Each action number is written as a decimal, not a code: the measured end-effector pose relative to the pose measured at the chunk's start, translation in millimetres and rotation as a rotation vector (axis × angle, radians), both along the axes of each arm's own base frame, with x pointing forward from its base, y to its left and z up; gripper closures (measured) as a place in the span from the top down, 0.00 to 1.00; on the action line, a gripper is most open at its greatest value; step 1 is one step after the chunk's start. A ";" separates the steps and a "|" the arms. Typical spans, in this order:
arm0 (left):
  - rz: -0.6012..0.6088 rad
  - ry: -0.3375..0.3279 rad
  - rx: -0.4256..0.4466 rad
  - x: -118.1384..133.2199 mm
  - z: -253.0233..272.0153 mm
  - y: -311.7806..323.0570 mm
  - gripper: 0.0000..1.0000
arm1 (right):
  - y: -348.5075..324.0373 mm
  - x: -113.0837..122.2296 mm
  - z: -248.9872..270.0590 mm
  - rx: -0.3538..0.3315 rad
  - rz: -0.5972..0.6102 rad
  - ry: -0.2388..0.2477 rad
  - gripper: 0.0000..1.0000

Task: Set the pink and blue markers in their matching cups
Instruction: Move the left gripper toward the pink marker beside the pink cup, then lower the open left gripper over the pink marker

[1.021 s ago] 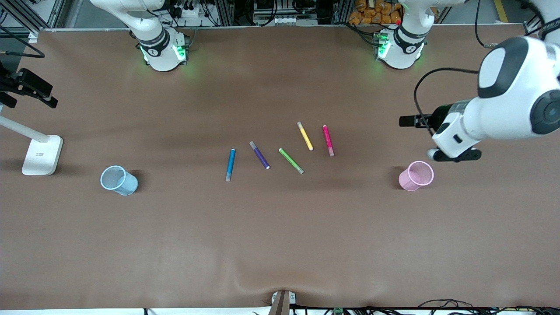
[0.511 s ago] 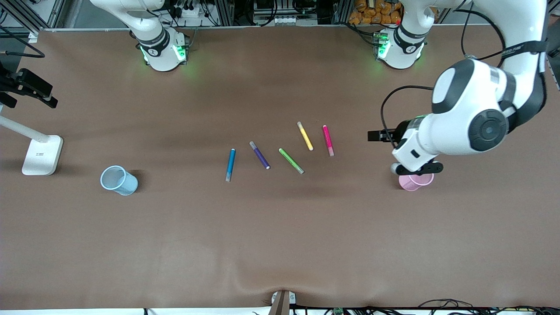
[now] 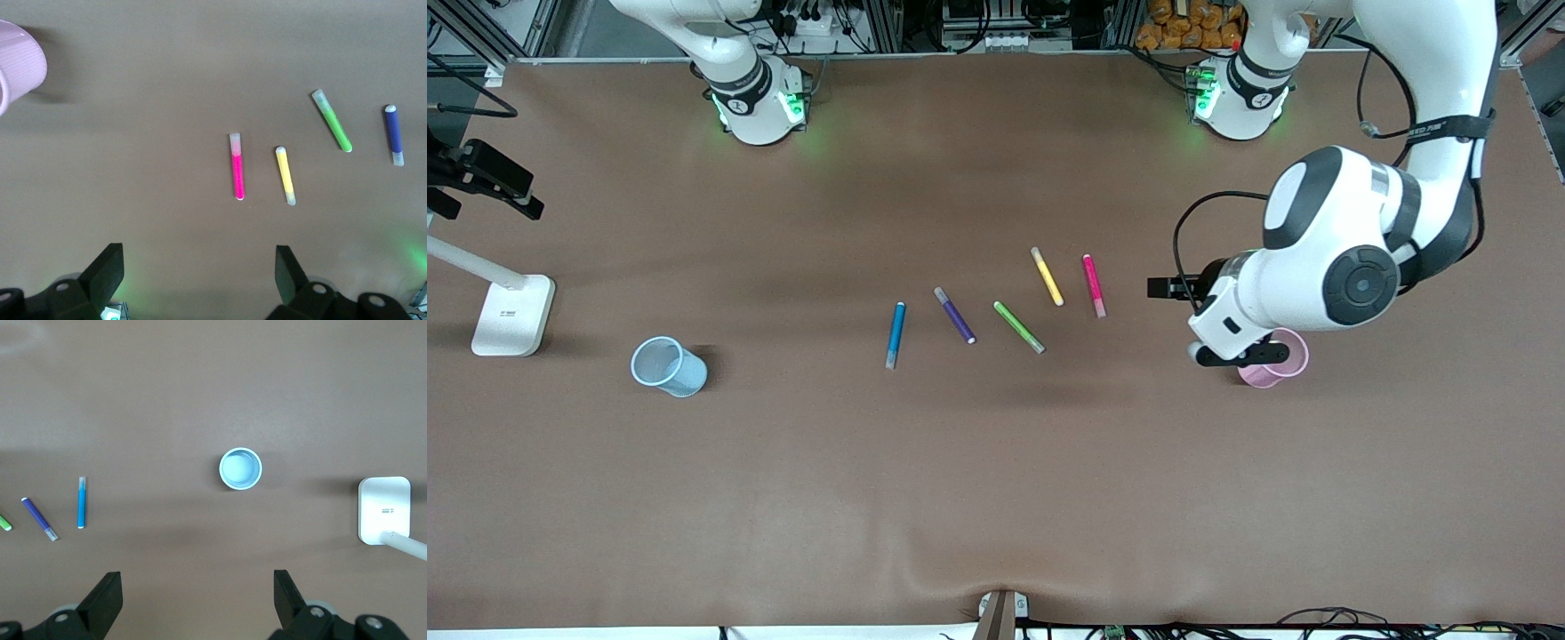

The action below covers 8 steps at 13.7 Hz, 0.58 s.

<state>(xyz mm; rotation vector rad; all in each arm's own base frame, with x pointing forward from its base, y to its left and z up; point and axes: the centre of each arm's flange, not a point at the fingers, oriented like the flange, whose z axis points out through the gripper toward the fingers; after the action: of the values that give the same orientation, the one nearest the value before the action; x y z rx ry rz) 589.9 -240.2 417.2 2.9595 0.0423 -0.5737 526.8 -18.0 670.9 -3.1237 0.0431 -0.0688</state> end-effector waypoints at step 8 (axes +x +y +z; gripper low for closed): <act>-0.019 0.027 0.001 1.9 -39.5 -19.6 1.00 | 0.1 0.0 -0.1 0.000 0.000 0.000 1.00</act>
<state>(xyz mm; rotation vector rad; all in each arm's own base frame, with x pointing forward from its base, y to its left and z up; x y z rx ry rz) 591.7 -259.7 377.7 2.9564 0.0167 -0.6171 526.9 -17.8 670.8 -3.1237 0.0427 -0.0686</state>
